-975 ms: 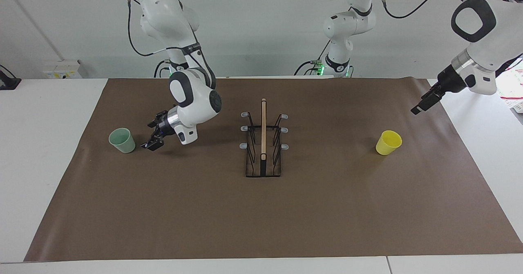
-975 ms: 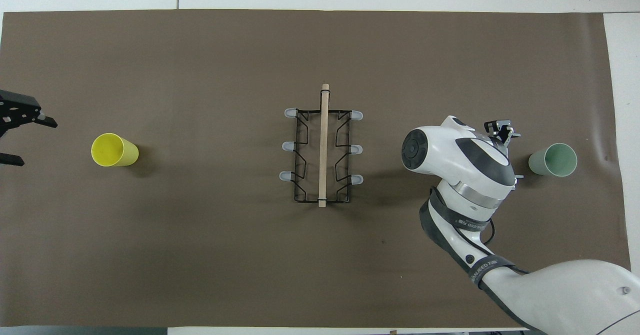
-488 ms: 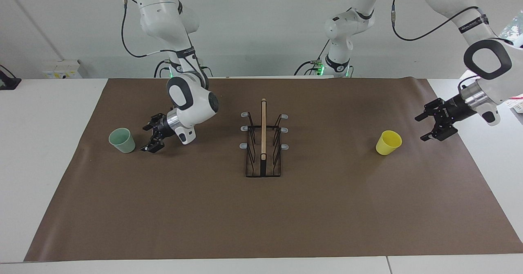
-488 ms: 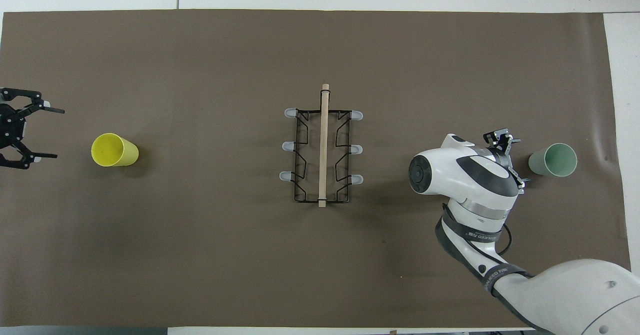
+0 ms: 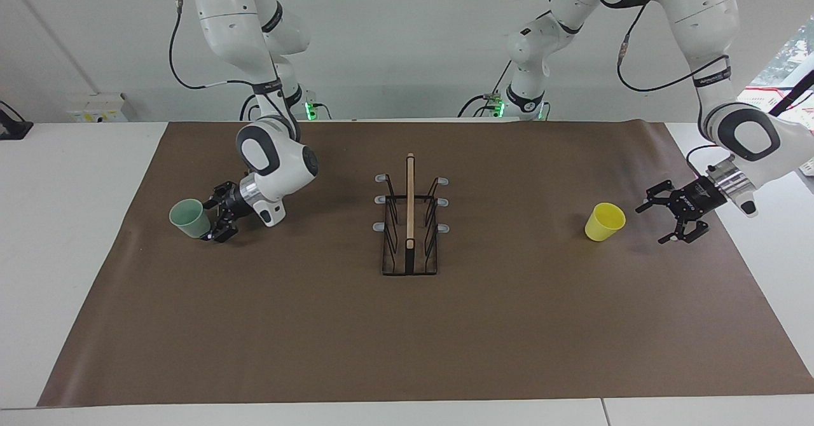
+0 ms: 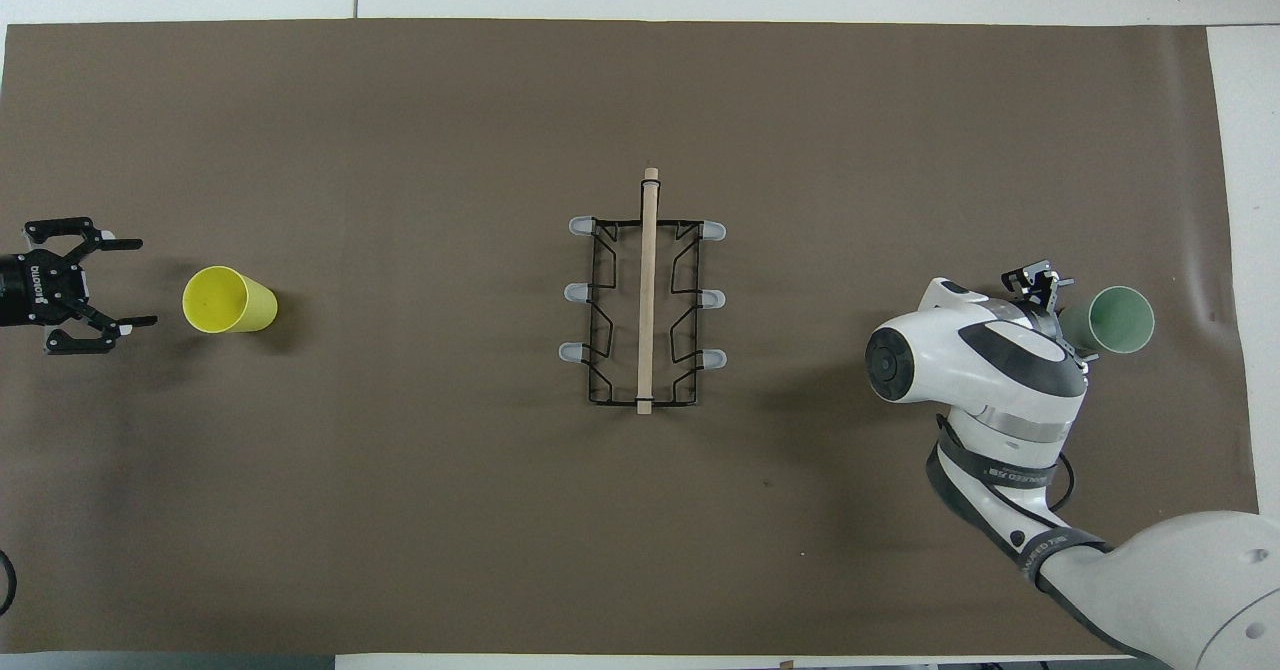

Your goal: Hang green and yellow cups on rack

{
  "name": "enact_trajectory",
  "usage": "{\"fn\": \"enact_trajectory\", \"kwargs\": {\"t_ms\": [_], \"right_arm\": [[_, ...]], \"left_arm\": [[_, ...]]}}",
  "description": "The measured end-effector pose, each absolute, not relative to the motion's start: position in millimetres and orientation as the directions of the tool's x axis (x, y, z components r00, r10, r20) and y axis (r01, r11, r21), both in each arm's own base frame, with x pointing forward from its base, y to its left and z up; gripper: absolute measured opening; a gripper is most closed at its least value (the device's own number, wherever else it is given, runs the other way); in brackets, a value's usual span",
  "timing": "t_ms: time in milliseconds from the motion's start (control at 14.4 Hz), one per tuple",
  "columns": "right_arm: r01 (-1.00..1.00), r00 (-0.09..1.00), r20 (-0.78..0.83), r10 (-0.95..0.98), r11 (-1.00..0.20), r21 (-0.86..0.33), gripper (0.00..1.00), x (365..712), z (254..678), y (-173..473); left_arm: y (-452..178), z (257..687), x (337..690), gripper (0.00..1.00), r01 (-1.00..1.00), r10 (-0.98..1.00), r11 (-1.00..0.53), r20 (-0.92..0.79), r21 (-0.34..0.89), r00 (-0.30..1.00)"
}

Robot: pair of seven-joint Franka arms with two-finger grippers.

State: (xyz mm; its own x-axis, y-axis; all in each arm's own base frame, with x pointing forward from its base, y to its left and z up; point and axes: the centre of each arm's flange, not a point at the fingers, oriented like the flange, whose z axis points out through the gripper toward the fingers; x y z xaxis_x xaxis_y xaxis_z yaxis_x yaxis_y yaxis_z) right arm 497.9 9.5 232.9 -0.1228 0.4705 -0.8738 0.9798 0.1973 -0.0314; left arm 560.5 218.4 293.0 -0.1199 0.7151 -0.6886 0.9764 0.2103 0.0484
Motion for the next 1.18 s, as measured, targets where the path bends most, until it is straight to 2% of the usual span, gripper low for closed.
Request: {"fn": "enact_trajectory", "kwargs": {"t_ms": [209, 418, 557, 766, 975, 1184], "right_arm": [[0.985, -0.097, -0.878, 0.470, 0.172, -0.017, 1.00, 496, 231, -6], [0.985, -0.070, -0.882, 0.466, 0.171, 0.012, 1.00, 494, 228, -18], [0.986, -0.052, -0.882, 0.469, 0.162, 0.028, 0.96, 493, 226, -22], [0.986, 0.016, -0.883, 0.468, 0.138, 0.091, 0.69, 493, 227, -23], [0.983, 0.063, -0.896, 0.440, 0.126, 0.131, 0.69, 500, 237, -22], [0.976, 0.156, -0.890, 0.428, 0.070, 0.204, 0.69, 521, 269, -16]], "left_arm": [[202, 271, 540, 1.00, 0.958, 0.671, 0.286, -0.717, 0.014, -0.190], [190, 268, 527, 1.00, 0.956, 0.655, 0.292, -0.727, -0.007, -0.206], [180, 267, 524, 1.00, 0.959, 0.657, 0.285, -0.726, -0.012, -0.205], [161, 263, 523, 1.00, 0.971, 0.673, 0.240, -0.721, 0.003, -0.164], [140, 262, 531, 1.00, 0.976, 0.694, 0.216, -0.707, 0.027, -0.134], [127, 261, 536, 1.00, 0.977, 0.706, 0.208, -0.698, 0.042, -0.120]]}}
